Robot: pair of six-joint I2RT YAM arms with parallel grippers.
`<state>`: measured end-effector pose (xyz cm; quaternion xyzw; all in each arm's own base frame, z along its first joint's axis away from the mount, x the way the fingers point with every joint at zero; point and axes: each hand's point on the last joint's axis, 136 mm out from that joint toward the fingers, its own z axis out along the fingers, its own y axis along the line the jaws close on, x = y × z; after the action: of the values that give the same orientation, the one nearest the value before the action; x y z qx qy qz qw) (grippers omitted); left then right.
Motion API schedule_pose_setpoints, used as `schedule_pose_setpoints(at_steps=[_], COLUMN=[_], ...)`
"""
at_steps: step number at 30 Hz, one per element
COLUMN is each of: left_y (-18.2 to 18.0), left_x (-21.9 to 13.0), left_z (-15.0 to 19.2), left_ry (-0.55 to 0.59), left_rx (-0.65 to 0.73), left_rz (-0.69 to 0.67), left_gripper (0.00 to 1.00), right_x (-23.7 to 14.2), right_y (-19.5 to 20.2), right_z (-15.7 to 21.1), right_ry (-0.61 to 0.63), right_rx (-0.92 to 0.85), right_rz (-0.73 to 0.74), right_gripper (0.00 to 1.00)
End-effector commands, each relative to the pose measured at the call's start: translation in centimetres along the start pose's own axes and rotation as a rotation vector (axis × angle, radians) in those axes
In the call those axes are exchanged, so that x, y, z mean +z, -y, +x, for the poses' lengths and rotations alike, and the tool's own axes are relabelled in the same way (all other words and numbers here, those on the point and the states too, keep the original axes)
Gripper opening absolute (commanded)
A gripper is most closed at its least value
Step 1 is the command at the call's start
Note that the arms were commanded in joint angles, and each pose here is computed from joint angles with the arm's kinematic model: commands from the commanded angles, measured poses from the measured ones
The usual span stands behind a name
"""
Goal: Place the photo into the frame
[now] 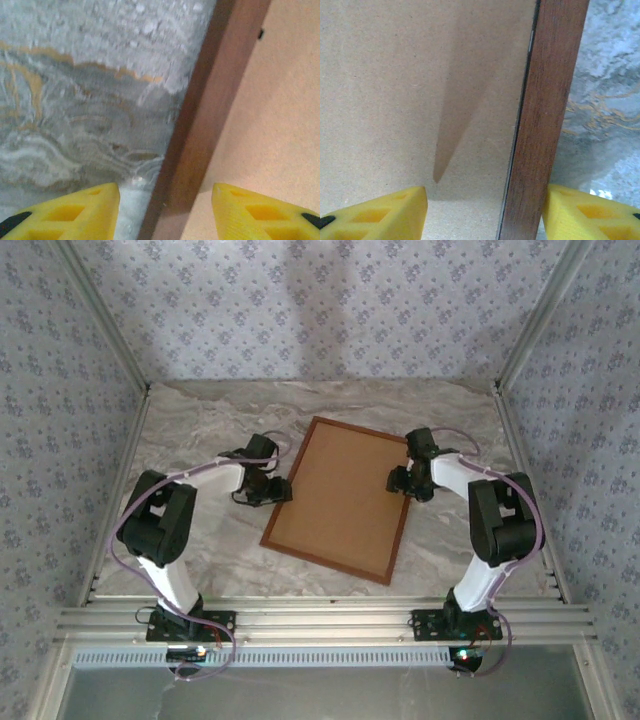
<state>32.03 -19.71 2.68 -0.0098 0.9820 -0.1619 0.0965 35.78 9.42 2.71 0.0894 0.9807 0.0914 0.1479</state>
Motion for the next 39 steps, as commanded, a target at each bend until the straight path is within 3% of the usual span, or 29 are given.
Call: schedule_pose_setpoints(at_steps=[1, 9, 15, 19, 22, 24, 30, 39], left_y=[-0.6, -0.9, -0.3, -1.5, -2.4, -2.9, -2.8, -2.2], left_x=[-0.4, -1.4, -2.8, -4.2, -5.4, -5.8, -4.9, -1.8], left_z=[2.9, 5.5, 5.3, 2.5, -0.9, -3.3, -8.2, -9.6], left_ry=[-0.07, -0.091, -0.062, 0.022, 0.106, 0.146, 0.161, 0.065], left_rx=[-0.027, -0.072, -0.075, -0.056, -0.055, -0.066, 0.002, 0.085], left_rz=[-0.006, 0.032, 0.068, -0.013, -0.053, -0.055, -0.059, -0.05], left_gripper=[0.52, 0.52, 0.52, 0.75, 0.81, 0.81, 0.76, 0.63], right_x=[0.1, 0.8, 0.0, -1.2, -2.9, -4.1, -7.2, -8.1], right_y=[-3.3, -6.3, -8.1, -7.0, -5.8, -4.9, -2.6, 0.2], right_z=[-1.4, -3.0, -5.0, -5.6, -6.1, -6.2, -6.6, -5.2], right_ry=[0.021, 0.027, 0.046, 0.057, 0.112, 0.143, 0.206, 0.203], right_rx=[-0.041, -0.089, -0.142, -0.151, -0.158, -0.148, -0.128, -0.09], right_rz=[-0.087, -0.138, -0.177, -0.128, -0.091, -0.072, -0.042, -0.02], right_gripper=[0.6, 0.6, 0.63, 0.71, 0.82, 0.99, 1.0, 1.0])
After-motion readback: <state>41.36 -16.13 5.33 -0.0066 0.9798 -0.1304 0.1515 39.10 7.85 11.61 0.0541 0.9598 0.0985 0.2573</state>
